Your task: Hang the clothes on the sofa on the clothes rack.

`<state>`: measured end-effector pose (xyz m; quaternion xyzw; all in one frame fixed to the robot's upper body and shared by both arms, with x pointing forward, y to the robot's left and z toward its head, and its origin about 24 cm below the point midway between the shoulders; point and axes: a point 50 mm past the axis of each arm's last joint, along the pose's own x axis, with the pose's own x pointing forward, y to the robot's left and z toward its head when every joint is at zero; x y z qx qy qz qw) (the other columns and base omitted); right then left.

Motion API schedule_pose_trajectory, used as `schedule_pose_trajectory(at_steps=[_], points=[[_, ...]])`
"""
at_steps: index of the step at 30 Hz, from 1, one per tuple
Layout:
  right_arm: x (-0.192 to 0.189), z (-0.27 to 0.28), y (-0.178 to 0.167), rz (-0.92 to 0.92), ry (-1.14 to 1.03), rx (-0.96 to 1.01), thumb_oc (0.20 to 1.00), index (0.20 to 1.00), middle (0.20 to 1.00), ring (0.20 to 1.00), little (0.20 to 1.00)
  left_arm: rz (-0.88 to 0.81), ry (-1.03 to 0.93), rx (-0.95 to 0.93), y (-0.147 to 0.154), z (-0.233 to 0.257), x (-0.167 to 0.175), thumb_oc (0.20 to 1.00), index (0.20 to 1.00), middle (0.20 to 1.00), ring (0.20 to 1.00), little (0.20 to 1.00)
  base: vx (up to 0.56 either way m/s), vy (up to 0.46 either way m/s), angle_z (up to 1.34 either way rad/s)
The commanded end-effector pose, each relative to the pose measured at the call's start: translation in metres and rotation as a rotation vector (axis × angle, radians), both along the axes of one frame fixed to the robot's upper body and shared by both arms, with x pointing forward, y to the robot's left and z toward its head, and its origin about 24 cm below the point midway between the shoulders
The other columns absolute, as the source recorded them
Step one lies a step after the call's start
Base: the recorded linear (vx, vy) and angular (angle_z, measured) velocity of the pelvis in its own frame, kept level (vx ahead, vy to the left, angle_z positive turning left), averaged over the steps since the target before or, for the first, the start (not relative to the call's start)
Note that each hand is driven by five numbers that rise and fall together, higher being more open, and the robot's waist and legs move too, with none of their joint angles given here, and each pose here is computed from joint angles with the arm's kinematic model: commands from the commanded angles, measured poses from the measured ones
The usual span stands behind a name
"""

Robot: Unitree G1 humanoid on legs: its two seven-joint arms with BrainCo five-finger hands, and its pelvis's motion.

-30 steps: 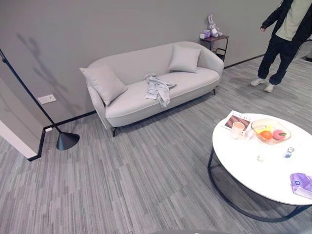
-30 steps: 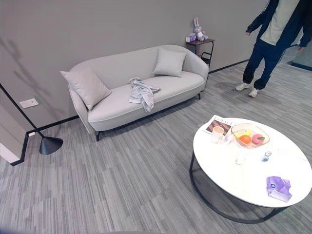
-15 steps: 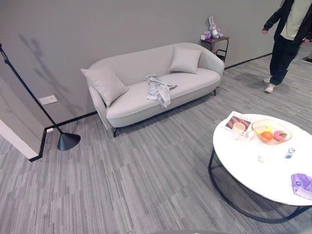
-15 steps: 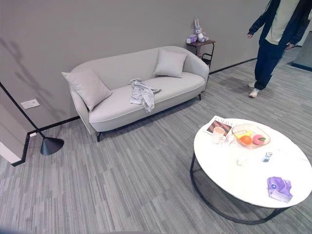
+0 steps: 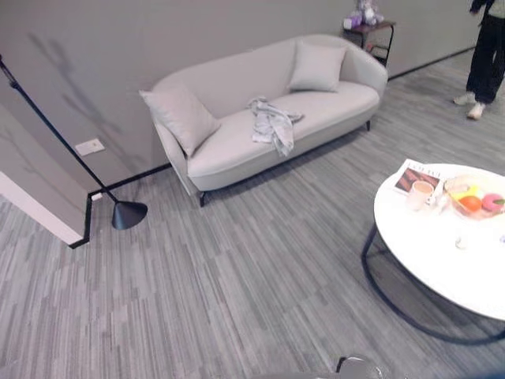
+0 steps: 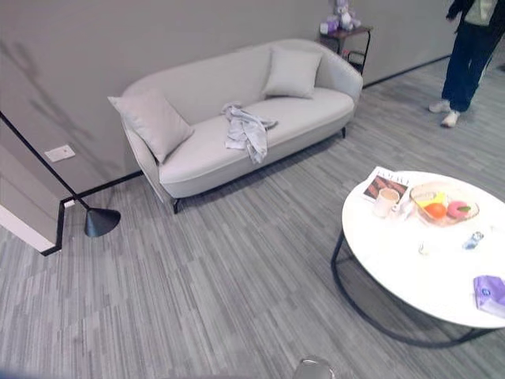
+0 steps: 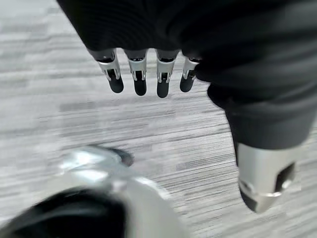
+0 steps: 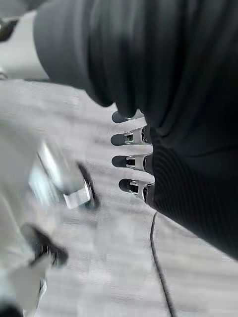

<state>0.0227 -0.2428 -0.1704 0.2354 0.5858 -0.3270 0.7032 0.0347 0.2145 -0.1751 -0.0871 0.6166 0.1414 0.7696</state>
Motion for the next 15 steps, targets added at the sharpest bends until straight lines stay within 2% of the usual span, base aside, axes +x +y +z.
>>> schedule_pose_trajectory(at_steps=[1, 6, 11, 13, 15], points=[[-0.003, 0.002, -0.006, -0.024, 0.019, -0.012, 1.0, 1.0, 1.0, 1.0, 1.0, -0.032, -0.013, -0.02, -0.01, -0.001, 0.006, 1.0, 1.0, 1.0, 1.0, 1.0, 0.35, -0.115, 0.1], [-0.009, 0.001, -0.003, -0.066, 0.043, -0.003, 1.0, 1.0, 1.0, 1.0, 1.0, 0.008, -0.031, 0.0, -0.008, 0.0, 0.01, 1.0, 1.0, 1.0, 1.0, 1.0, 0.59, -0.268, 0.62], [-0.032, 0.002, -0.004, -0.09, 0.106, 0.0, 1.0, 1.0, 1.0, 1.0, 1.0, 0.057, 0.03, -0.011, -0.013, -0.002, -0.009, 1.0, 1.0, 1.0, 1.0, 1.0, 0.59, -0.353, 0.81], [-0.023, 0.005, -0.015, -0.095, 0.084, -0.04, 1.0, 1.0, 1.0, 1.0, 1.0, 0.131, 0.015, -0.007, -0.013, -0.002, -0.007, 1.0, 1.0, 1.0, 1.0, 1.0, 0.52, -0.432, 0.15], [0.0, 0.006, -0.02, -0.092, -0.006, -0.089, 1.0, 1.0, 1.0, 1.0, 1.0, 0.114, -0.02, 0.016, -0.008, -0.001, 0.004, 1.0, 1.0, 1.0, 1.0, 1.0, 0.6, -0.512, 0.23]])
